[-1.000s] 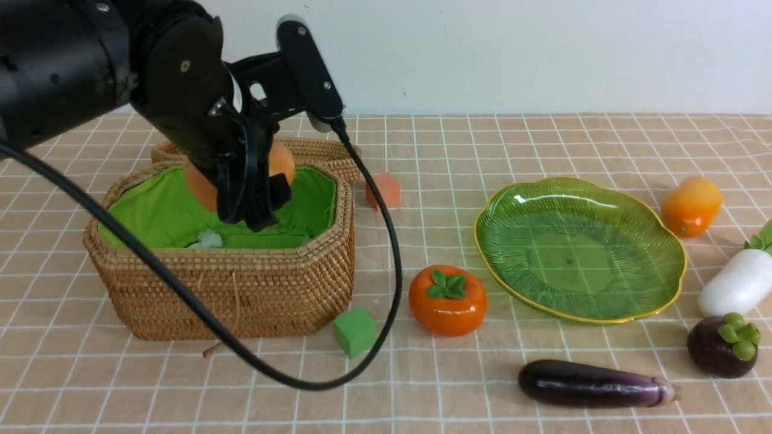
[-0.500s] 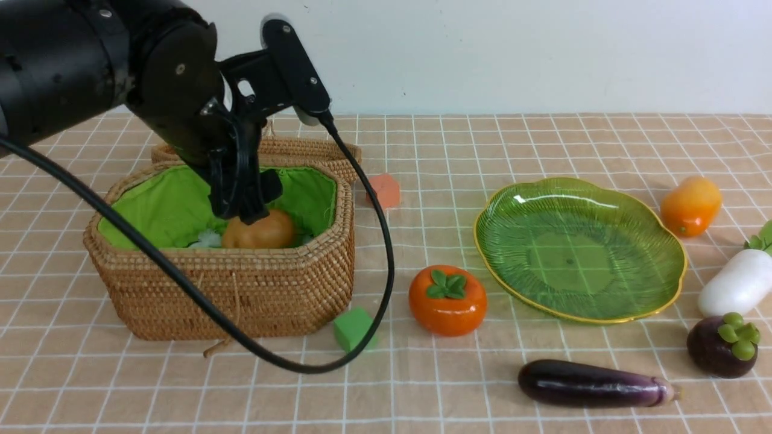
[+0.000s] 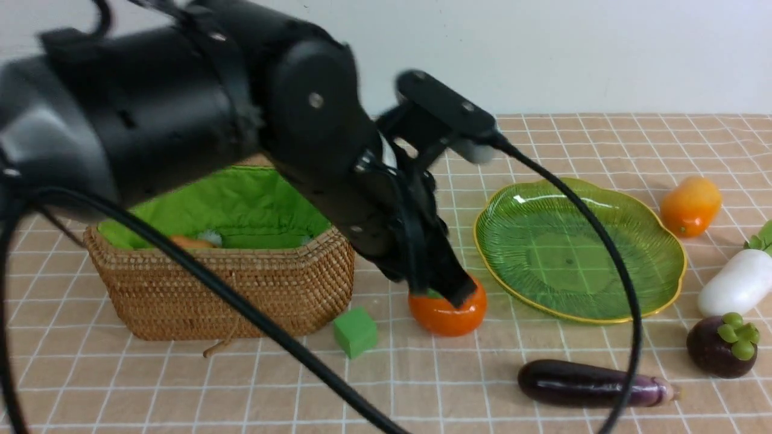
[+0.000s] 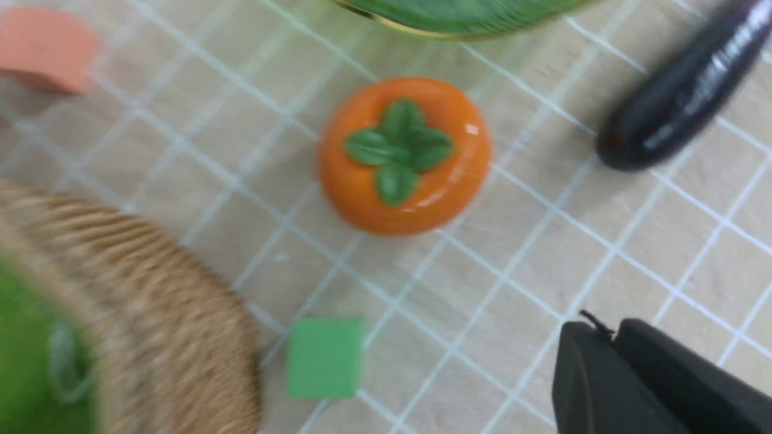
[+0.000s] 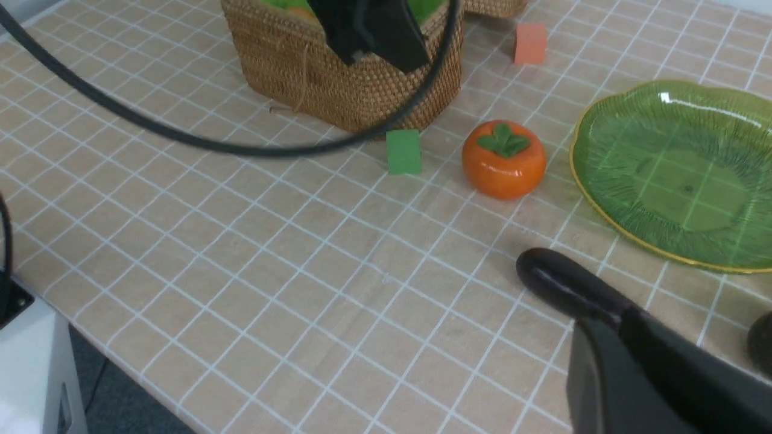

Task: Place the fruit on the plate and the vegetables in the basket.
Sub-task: Grab a tomato with your left arm and place it on the plate on the right.

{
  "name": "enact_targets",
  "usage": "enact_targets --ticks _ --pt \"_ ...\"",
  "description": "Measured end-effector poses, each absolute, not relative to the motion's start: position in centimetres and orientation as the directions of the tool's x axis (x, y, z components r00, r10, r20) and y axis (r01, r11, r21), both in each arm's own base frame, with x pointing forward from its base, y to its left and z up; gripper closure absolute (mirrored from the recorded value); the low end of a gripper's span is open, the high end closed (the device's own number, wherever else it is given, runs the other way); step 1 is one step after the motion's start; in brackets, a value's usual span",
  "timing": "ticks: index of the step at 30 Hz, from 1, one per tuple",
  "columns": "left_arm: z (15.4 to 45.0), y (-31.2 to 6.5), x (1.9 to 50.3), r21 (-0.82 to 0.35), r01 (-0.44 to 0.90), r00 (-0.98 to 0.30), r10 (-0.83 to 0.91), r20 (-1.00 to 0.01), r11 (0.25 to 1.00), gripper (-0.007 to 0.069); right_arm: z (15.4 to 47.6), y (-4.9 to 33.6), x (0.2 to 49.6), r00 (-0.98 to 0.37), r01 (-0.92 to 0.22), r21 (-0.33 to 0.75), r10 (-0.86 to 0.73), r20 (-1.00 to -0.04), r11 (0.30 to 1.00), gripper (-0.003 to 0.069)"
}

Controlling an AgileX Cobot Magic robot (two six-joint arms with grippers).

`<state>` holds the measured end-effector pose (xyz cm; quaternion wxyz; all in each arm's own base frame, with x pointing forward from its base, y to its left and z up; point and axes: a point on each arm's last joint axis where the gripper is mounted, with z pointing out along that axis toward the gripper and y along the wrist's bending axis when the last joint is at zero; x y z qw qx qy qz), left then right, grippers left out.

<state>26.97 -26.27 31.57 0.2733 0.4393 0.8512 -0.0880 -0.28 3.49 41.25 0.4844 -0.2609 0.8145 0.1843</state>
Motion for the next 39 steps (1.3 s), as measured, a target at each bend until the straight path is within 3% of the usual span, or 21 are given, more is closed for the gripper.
enact_targets --ticks 3,7,11,15,18,24,34,37,39 --pt "29.1 -28.6 27.0 0.17 0.845 -0.378 0.79 -0.483 0.508 0.0571 41.3 3.5 -0.3 -0.395 -0.603 0.05 -0.243 -0.886 0.796 0.0602" --pt "24.8 -31.3 28.2 0.319 0.866 -0.234 0.875 -0.424 0.386 0.0356 41.3 3.5 -0.3 -0.396 -0.602 0.052 -0.241 -0.886 0.797 0.0596" --pt "22.0 -32.6 29.8 0.403 0.834 -0.184 0.879 -0.439 0.376 0.0108 41.3 3.5 -0.3 -0.397 -0.602 0.053 -0.241 -0.886 0.797 0.0594" --pt "20.1 -33.2 30.7 0.436 0.811 -0.178 0.875 -0.451 0.39 0.0005 41.3 3.5 -0.3 -0.397 -0.602 0.053 -0.241 -0.886 0.797 0.0592" --pt "18.6 -33.4 31.2 0.463 0.804 -0.165 0.889 -0.428 0.372 0.0002 41.3 3.5 -0.3 -0.397 -0.602 0.053 -0.241 -0.886 0.797 0.0593" --pt "17.1 -33.5 32.1 0.557 0.768 -0.115 0.924 -0.366 0.316 0.011 41.3 3.5 -0.3 -0.397 -0.602 0.053 -0.241 -0.886 0.797 0.0587" --pt "17.0 -32.8 32.3 0.562 0.732 -0.206 0.911 -0.359 0.386 0.0139 41.3 3.5 -0.3 -0.397 -0.603 0.054 -0.24 -0.886 0.796 0.0582" --pt "17.6 -32.5 32.2 0.56 0.725 -0.229 0.907 -0.354 0.402 0.0139 41.3 3.4 -0.3 -0.397 -0.597 0.047 -0.244 -0.885 0.801 0.0582" --pt "19.6 -32.3 31.9 0.553 0.71 -0.244 0.889 -0.387 0.436 0.0139 41.2 3.0 -0.1 -0.41 -0.561 0.031 -0.245 -0.878 0.827 0.058"
